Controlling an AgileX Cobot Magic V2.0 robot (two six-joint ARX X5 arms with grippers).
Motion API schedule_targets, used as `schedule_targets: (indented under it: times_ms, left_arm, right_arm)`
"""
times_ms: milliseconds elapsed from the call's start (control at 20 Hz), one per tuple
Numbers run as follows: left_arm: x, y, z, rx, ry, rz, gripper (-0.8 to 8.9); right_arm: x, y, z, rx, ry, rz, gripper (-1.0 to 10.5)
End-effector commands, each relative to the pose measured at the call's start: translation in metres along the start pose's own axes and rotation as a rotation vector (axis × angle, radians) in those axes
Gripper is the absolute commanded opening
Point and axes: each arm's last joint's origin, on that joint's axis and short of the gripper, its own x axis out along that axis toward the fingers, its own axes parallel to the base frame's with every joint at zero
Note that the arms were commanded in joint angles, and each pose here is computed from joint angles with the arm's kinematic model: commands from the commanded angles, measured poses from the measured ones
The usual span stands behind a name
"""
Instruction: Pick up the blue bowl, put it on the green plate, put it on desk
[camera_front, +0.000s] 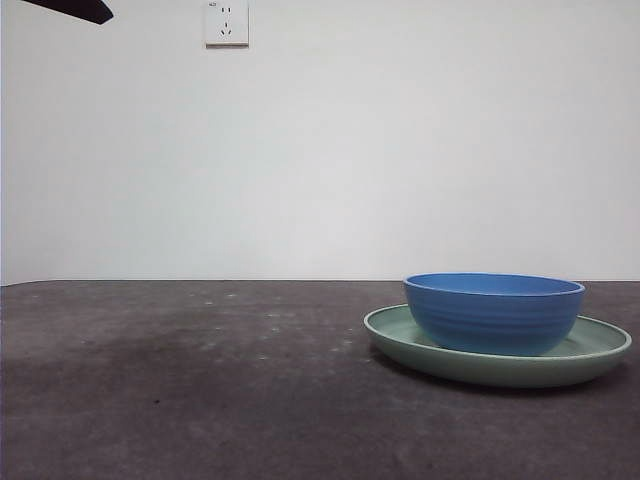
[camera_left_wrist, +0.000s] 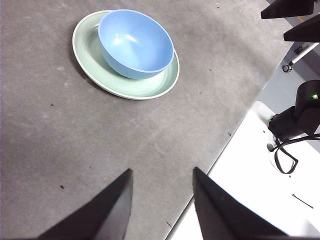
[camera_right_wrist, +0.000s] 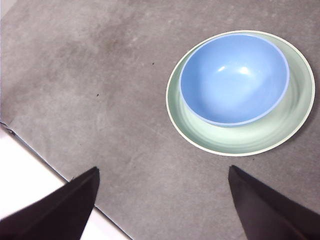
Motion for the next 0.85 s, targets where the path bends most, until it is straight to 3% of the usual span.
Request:
schedule_targets:
  times_ms: [50,300,650,850]
  left_arm:
    - [0.001,0.000,0.002,0.025,-0.001,-0.008,1.91]
    - [0.001,0.000,0.002,0.024,-0.001,-0.008,1.91]
    - [0.001,0.000,0.002,0.025,-0.001,-0.008,1.91]
    - [0.001,0.000,0.002,0.024,0.000,-0.008,1.91]
  right_arm:
    - [-0.003,0.002,0.004,0.006,-0.012,-0.001,4.1]
    - [-0.003,0.001,0.004,0.019,-0.012,-0.022,4.1]
    - [-0.002,-0.011,0.008,0.136,-0.050,-0.361,4.1]
    - [0.006,-0.024,0.017,0.180,-0.049,-0.432,4.1]
